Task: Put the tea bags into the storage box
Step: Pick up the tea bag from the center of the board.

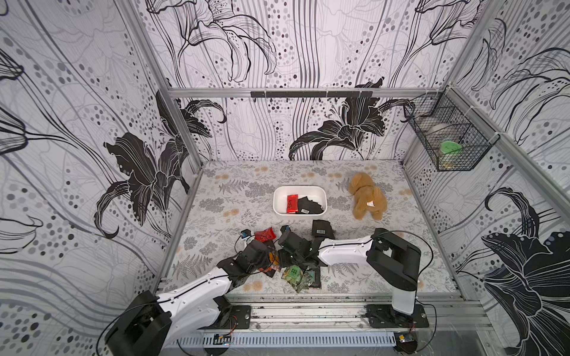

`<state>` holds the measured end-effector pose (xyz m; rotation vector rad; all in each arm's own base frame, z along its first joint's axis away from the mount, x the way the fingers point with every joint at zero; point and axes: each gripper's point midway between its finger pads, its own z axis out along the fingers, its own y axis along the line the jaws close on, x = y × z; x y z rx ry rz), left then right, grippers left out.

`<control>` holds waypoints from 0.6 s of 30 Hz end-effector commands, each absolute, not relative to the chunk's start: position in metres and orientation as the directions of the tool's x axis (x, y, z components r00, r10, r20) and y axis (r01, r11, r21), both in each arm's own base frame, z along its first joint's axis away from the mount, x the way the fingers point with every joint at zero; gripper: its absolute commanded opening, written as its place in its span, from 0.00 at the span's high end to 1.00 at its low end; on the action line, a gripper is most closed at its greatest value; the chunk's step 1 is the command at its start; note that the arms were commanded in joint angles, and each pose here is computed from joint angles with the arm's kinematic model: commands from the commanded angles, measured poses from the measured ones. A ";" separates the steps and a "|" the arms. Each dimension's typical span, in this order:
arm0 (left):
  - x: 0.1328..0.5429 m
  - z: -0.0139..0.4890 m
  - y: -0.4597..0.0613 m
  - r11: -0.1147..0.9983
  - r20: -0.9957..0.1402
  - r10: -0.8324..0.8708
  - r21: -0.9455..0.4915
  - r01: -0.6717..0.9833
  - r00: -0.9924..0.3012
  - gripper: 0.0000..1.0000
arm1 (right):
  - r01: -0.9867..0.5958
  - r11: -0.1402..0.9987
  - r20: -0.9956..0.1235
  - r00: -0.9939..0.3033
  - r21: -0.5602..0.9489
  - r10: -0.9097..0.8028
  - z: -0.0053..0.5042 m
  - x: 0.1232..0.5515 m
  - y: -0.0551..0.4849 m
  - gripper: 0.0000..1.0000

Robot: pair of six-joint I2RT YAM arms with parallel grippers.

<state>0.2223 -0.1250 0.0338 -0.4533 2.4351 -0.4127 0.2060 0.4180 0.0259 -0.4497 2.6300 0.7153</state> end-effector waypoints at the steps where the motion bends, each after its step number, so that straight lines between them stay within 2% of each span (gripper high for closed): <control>1: 0.222 0.033 -0.131 0.873 -0.499 -0.431 -0.441 -0.208 -0.752 0.60 | -0.388 0.834 -0.424 -0.881 0.393 -0.210 0.018 0.205 0.415 0.93; 5: 0.216 0.034 -0.142 0.851 -0.462 -0.431 -0.495 -0.178 -0.775 0.61 | -0.388 0.833 -0.425 -0.881 0.394 -0.209 0.019 0.205 0.416 0.93; 13: 0.208 0.048 -0.177 0.733 -0.375 -0.442 -0.675 -0.087 -0.815 0.61 | -0.385 0.830 -0.428 -0.881 0.404 -0.200 0.021 0.206 0.417 0.93; 18: 0.208 0.046 -0.180 0.733 -0.365 -0.437 -0.674 -0.091 -0.822 0.64 | -0.383 0.830 -0.429 -0.882 0.405 -0.197 0.022 0.206 0.416 0.93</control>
